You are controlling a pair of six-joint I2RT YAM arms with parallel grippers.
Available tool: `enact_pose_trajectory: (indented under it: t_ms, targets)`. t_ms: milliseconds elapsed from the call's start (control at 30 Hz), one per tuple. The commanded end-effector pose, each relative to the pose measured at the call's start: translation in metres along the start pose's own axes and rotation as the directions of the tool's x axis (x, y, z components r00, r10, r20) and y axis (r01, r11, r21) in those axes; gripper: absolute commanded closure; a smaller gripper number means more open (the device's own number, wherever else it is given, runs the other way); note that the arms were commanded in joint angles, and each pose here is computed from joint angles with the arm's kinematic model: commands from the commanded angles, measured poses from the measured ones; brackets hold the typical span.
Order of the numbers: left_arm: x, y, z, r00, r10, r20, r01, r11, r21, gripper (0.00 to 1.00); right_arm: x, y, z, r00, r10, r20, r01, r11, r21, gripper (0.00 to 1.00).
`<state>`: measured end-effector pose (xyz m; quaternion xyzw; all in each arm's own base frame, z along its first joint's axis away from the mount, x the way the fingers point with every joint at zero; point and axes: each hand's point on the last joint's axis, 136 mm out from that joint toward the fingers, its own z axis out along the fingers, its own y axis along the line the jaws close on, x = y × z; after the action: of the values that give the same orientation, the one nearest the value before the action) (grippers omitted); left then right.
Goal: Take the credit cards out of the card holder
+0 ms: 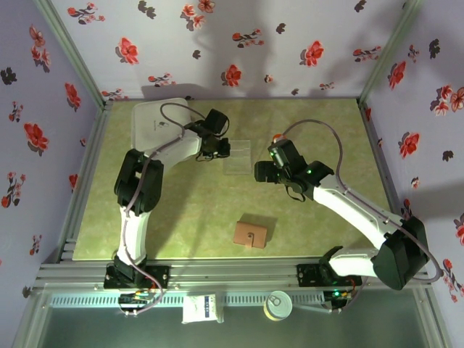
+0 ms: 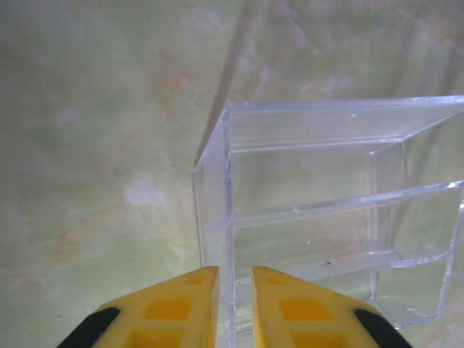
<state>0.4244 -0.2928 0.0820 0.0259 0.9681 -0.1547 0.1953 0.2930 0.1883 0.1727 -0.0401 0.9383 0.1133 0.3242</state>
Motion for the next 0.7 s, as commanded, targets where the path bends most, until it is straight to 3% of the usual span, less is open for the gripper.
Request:
enact_pose_trajectory:
  t_ms: [0, 300, 667]
  targets:
    - [-0.017, -0.013, -0.037, 0.998, -0.007, 0.068, 0.003, 0.999, 0.052, 0.80, -0.005, 0.007, -0.012, 1.000, 0.007, 0.010, -0.007, 0.999, -0.034, 0.15]
    - [-0.014, -0.015, -0.071, 0.994, 0.025, 0.111, -0.035, 0.996, 0.085, 0.77, 0.031, 0.024, -0.009, 0.988, -0.071, -0.137, 0.055, 0.991, -0.119, 0.16]
    - [0.012, -0.012, -0.088, 0.991, 0.034, 0.128, -0.055, 0.985, 0.162, 0.70, 0.122, 0.061, -0.010, 0.929, -0.114, -0.352, 0.061, 0.986, -0.158, 0.16]
